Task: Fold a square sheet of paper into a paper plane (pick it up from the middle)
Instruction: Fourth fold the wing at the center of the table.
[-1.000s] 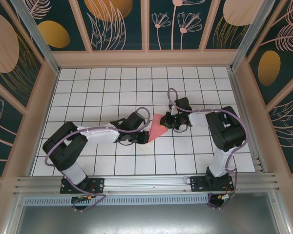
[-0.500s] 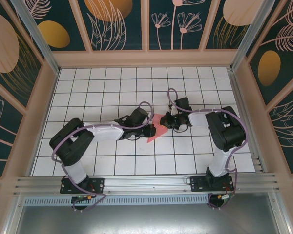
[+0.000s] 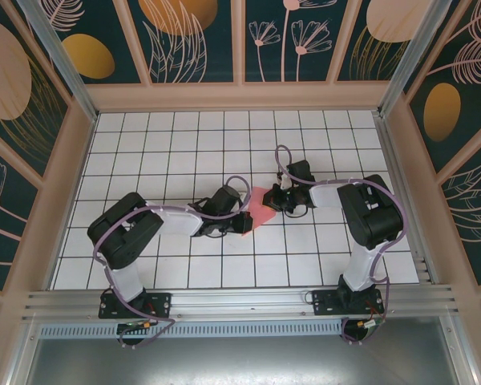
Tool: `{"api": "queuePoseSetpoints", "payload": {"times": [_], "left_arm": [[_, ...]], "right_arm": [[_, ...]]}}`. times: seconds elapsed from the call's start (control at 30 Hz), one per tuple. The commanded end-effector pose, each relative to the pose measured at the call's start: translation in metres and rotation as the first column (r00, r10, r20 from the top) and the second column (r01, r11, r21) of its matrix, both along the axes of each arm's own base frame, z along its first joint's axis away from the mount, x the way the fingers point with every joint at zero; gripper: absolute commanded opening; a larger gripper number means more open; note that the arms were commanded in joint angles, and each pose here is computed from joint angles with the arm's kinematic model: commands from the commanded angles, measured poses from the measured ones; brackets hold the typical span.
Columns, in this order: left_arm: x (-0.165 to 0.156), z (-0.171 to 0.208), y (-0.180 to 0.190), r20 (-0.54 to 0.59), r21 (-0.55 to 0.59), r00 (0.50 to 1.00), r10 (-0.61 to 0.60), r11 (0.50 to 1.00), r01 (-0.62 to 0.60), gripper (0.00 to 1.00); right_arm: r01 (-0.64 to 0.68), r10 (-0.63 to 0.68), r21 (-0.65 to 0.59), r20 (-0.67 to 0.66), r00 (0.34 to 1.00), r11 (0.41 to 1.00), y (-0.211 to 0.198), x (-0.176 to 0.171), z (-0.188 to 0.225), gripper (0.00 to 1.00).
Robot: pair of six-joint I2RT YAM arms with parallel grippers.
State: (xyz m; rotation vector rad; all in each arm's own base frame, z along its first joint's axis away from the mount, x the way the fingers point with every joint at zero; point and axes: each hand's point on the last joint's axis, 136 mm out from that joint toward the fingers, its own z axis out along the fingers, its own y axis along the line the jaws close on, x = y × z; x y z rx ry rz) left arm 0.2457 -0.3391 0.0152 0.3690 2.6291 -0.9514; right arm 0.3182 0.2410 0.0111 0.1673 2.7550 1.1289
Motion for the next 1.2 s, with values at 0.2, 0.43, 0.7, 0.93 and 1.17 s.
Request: {"api": "queuePoseSetpoints", "payload": {"times": [0.2, 0.43, 0.7, 0.93, 1.17], "left_arm": [[-0.057, -0.027, 0.044, -0.134, 0.147, 0.983, -0.129, 0.978, 0.149, 0.0], [-0.051, 0.001, 0.041, -0.067, 0.121, 0.987, -0.146, 0.981, 0.153, 0.0], [-0.003, 0.05, 0.03, 0.11, 0.077, 0.994, 0.011, 0.997, -0.02, 0.0], [0.001, 0.045, -0.005, 0.032, -0.07, 0.999, 0.01, 0.997, -0.007, 0.0], [-0.006, 0.013, -0.003, -0.041, -0.02, 0.999, 0.001, 1.0, -0.002, 0.0]], "right_arm": [[0.035, -0.087, -0.294, -0.166, 0.982, 0.955, -0.05, -0.037, -0.076, 0.02], [0.036, -0.089, -0.299, -0.166, 0.982, 0.954, -0.051, -0.036, -0.076, 0.02], [0.039, -0.089, -0.291, -0.163, 0.983, 0.956, -0.05, -0.036, -0.074, 0.02], [0.037, -0.087, -0.287, -0.164, 0.983, 0.957, -0.049, -0.036, -0.075, 0.02], [0.035, -0.082, -0.277, -0.159, 0.984, 0.96, -0.048, -0.035, -0.072, 0.02]]}}
